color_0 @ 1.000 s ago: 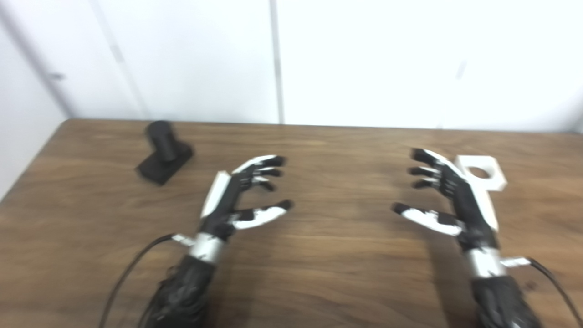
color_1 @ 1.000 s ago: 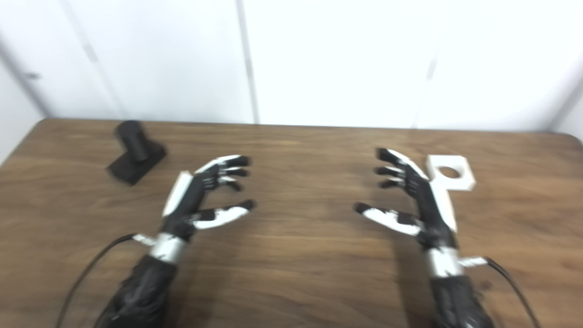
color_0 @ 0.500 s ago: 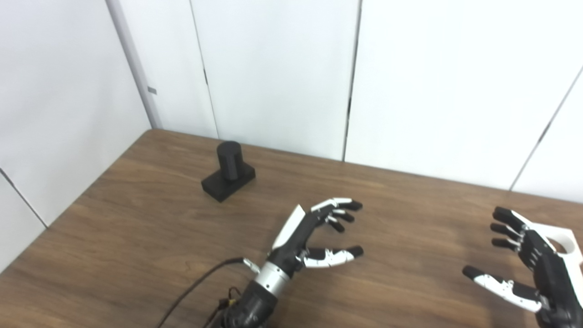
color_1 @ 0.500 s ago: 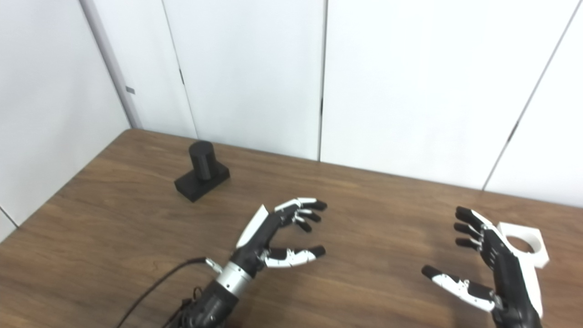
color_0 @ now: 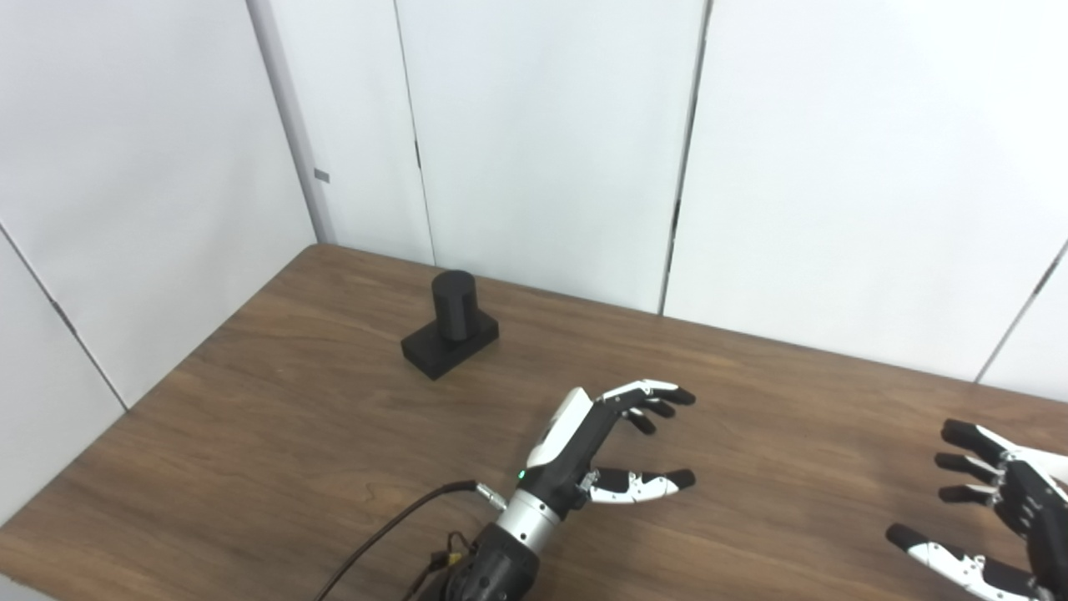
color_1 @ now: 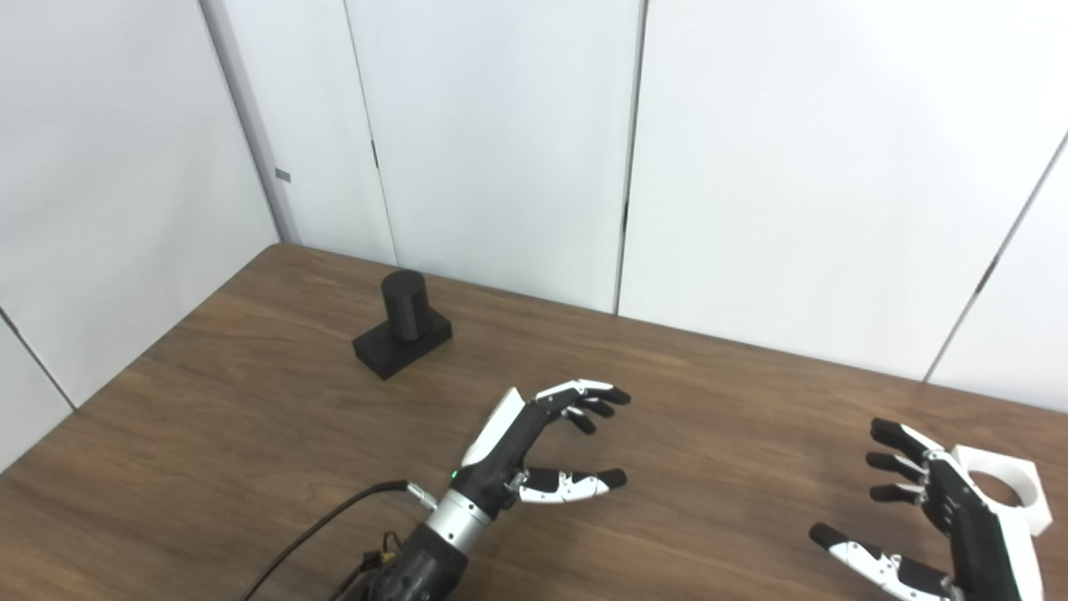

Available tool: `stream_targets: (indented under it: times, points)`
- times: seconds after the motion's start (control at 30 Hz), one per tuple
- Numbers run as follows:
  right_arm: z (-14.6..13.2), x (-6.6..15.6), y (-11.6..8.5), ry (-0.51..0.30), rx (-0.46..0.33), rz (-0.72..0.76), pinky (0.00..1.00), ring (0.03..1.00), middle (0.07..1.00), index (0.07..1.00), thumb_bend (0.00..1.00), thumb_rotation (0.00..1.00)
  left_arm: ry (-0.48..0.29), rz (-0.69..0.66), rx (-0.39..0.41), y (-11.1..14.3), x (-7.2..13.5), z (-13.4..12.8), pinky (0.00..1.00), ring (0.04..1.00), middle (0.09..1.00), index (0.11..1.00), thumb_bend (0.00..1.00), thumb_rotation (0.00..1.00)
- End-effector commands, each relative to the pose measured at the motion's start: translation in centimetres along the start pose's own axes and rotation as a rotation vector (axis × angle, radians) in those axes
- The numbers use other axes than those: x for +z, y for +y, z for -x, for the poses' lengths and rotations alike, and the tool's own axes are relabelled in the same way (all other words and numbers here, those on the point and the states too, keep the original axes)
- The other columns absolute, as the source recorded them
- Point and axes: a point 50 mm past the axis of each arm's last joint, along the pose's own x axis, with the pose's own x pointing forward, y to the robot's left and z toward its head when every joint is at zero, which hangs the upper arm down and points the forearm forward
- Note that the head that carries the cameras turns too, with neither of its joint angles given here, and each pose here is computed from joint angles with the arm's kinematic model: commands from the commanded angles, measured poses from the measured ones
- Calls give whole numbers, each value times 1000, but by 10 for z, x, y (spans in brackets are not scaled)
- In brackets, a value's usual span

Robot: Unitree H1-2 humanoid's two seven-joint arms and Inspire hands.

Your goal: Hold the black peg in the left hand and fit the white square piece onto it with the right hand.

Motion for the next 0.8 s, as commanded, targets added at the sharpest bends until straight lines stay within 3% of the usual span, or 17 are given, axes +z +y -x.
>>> stream_targets:
  times: [0.0,0.5,0.77]
  points:
    - [-8,16,-6,-70,-18,2,579,729,797,775,662,8,-121,-60,75,24,18,-21,604,714,744,704,724,122]
    - [-10,14,-9,-56,-16,-5,538,715,789,772,661,42,-124,-219,127,106,24,-35,619,742,781,733,776,104]
    - [-10,13,-10,-64,-17,-9,531,710,783,762,667,52,-85,-325,176,140,27,-45,654,773,804,772,812,117]
